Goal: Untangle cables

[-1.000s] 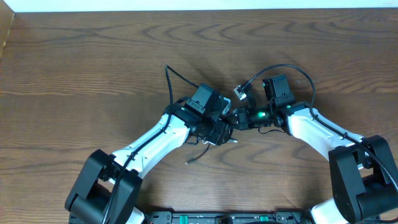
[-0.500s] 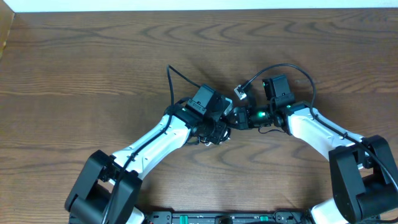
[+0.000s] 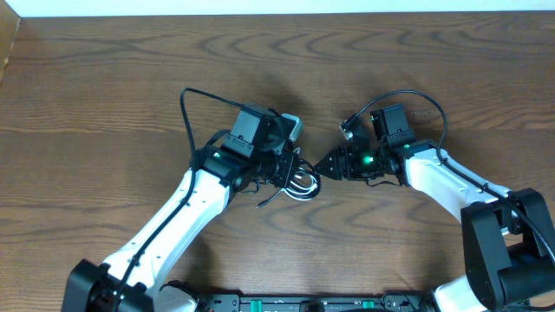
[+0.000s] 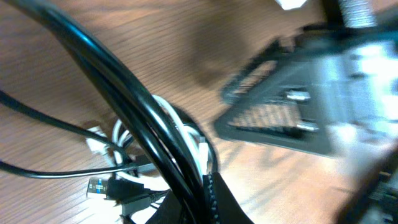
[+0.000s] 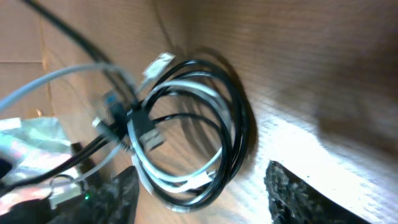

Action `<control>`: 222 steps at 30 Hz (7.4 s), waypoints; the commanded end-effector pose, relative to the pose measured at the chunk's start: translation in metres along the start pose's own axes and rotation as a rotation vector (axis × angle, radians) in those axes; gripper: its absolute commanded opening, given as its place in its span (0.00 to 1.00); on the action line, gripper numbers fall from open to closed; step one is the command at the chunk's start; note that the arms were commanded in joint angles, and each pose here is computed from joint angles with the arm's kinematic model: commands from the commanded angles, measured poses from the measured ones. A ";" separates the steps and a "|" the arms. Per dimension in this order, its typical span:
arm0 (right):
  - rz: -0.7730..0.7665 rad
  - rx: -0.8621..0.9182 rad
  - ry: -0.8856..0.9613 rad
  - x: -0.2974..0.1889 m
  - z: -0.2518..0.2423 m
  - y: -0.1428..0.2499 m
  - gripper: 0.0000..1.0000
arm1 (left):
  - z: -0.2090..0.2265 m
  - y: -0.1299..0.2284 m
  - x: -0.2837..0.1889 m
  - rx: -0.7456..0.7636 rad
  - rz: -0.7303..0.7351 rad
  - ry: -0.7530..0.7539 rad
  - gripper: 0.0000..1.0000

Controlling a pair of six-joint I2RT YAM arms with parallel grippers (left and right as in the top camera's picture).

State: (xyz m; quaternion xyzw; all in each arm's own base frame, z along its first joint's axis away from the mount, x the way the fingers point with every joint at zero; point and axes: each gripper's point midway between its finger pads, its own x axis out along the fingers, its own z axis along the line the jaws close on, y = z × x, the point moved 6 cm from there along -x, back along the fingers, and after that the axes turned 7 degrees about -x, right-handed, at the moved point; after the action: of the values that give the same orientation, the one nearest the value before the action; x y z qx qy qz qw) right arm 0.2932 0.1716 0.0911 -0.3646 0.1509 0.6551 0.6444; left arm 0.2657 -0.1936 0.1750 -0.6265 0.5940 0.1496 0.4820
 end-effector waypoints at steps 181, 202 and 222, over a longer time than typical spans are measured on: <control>0.076 -0.092 0.672 0.023 -0.042 0.046 0.26 | 0.062 0.034 0.048 -0.297 0.275 0.013 0.56; 0.040 -0.042 0.383 0.019 -0.005 0.037 0.01 | 0.050 0.034 0.047 -0.301 0.293 0.120 0.68; 0.006 -0.074 0.260 0.014 0.017 0.030 0.01 | 0.067 0.048 0.060 -0.271 0.251 0.052 0.70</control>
State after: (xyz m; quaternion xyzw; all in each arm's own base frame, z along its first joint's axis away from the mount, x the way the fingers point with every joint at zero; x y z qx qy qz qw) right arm 0.2642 0.1857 0.0786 -0.4806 0.2322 0.5954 0.6005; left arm 0.2628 -0.1698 0.0810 -0.6128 0.6559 0.2707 0.3478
